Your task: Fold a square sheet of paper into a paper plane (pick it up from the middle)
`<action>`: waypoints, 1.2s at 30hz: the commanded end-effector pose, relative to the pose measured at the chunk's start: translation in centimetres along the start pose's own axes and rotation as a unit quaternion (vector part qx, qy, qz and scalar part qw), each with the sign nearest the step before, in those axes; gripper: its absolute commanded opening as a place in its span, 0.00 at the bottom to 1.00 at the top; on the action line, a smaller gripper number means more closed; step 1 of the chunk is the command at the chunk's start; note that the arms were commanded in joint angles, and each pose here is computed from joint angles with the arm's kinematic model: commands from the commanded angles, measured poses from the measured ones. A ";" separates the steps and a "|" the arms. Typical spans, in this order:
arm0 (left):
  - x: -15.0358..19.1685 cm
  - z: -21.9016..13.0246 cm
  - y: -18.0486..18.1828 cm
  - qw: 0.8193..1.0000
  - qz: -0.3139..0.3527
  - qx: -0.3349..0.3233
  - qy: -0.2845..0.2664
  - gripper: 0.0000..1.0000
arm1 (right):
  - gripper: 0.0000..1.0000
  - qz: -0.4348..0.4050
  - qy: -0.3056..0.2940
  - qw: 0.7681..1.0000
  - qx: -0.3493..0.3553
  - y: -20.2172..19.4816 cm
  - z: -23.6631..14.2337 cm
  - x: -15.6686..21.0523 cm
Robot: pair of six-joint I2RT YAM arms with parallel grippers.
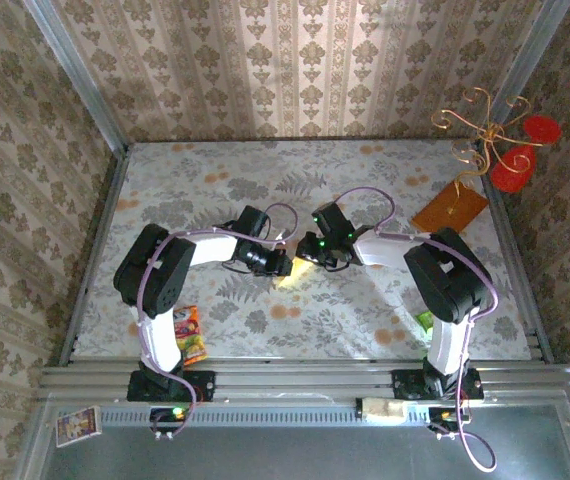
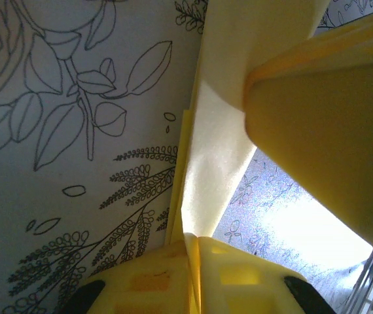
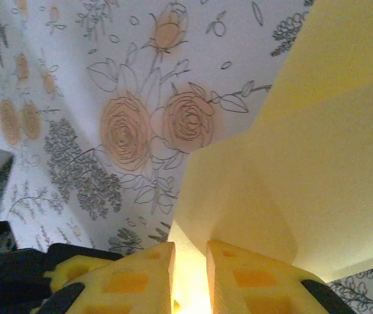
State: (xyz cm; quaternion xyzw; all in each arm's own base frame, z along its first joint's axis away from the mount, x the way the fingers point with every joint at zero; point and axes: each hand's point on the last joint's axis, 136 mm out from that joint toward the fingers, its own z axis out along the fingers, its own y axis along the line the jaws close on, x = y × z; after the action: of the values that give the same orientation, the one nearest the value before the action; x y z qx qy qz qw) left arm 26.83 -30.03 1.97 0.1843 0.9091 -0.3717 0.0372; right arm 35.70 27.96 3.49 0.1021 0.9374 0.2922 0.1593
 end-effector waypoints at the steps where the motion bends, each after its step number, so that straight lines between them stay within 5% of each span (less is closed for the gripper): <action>1: 2.5 1.5 2.4 0.998 -0.019 -0.036 0.041 0.12 | 0.21 0.010 0.000 1.000 0.011 -0.7 0.4 -0.1; 36: 2.3 0.9 1.5 0.999 -0.015 -0.013 0.033 0.13 | 0.21 0.003 0.024 0.999 0.029 -3.9 1.5 0.8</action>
State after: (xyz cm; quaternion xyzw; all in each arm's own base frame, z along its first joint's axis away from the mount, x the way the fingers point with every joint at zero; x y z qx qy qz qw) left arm 26.75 -30.18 2.09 0.1850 0.9057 -0.3799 0.0341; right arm 36.11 26.93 2.20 0.1066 0.9399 0.2872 0.1508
